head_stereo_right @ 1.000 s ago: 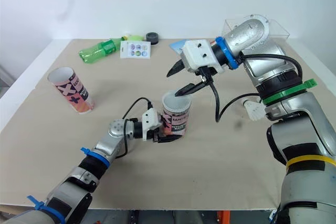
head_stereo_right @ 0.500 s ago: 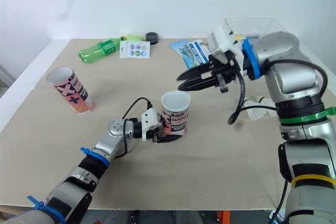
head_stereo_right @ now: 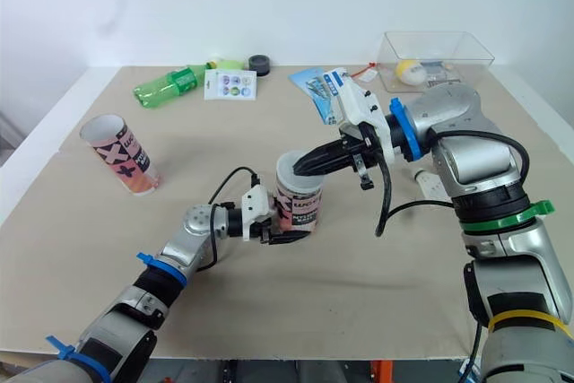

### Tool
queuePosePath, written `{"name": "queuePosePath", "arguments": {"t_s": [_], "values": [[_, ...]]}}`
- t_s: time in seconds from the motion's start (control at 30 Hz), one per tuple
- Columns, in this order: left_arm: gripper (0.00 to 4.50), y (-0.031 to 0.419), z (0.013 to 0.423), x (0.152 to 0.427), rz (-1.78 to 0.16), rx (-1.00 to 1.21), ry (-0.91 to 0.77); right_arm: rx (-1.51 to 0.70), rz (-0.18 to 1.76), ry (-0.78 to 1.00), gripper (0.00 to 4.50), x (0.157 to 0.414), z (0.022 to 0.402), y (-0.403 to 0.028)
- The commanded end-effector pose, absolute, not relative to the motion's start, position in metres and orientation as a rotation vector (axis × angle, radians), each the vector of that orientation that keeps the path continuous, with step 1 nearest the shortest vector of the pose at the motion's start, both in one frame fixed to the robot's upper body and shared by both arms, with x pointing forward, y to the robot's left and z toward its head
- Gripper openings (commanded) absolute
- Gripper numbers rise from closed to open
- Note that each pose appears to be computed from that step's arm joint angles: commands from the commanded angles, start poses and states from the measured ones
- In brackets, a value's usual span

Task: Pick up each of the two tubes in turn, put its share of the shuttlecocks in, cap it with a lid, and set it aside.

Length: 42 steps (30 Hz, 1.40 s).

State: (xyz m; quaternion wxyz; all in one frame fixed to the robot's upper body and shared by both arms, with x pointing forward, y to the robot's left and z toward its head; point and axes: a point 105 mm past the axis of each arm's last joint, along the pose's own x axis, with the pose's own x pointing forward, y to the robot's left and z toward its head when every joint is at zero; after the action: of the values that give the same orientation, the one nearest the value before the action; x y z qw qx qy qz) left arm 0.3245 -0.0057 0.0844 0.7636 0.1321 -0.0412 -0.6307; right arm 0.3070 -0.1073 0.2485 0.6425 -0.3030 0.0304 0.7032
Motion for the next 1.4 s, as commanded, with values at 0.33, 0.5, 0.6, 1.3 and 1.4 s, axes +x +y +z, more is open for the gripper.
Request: {"name": "queuePosePath", "arguments": {"t_s": [0.33, 0.5, 0.6, 1.3, 1.4], "values": [[3.0, 0.003, 0.06, 0.322, -1.342, 0.257, 0.023, -0.834, 1.614, 0.053, 0.05, 0.31, 0.239, -0.103], [3.0, 0.0, 0.061, 0.322, -1.347, 0.253, 0.022, -0.85, 1.64, 0.038, 0.05, 0.311, 0.238, -0.093], [3.0, -0.001, 0.061, 0.322, -1.347, 0.246, 0.021, -0.876, 1.647, 0.038, 0.05, 0.313, 0.235, -0.09], [3.0, 0.002, 0.059, 0.322, -1.345, 0.247, 0.033, -0.83, 1.551, -0.006, 2.91, 0.312, 0.3, -0.116], [3.0, 0.001, 0.059, 0.323, -1.346, 0.248, 0.033, -0.849, 1.527, 0.022, 2.91, 0.316, 0.295, -0.122]]}}
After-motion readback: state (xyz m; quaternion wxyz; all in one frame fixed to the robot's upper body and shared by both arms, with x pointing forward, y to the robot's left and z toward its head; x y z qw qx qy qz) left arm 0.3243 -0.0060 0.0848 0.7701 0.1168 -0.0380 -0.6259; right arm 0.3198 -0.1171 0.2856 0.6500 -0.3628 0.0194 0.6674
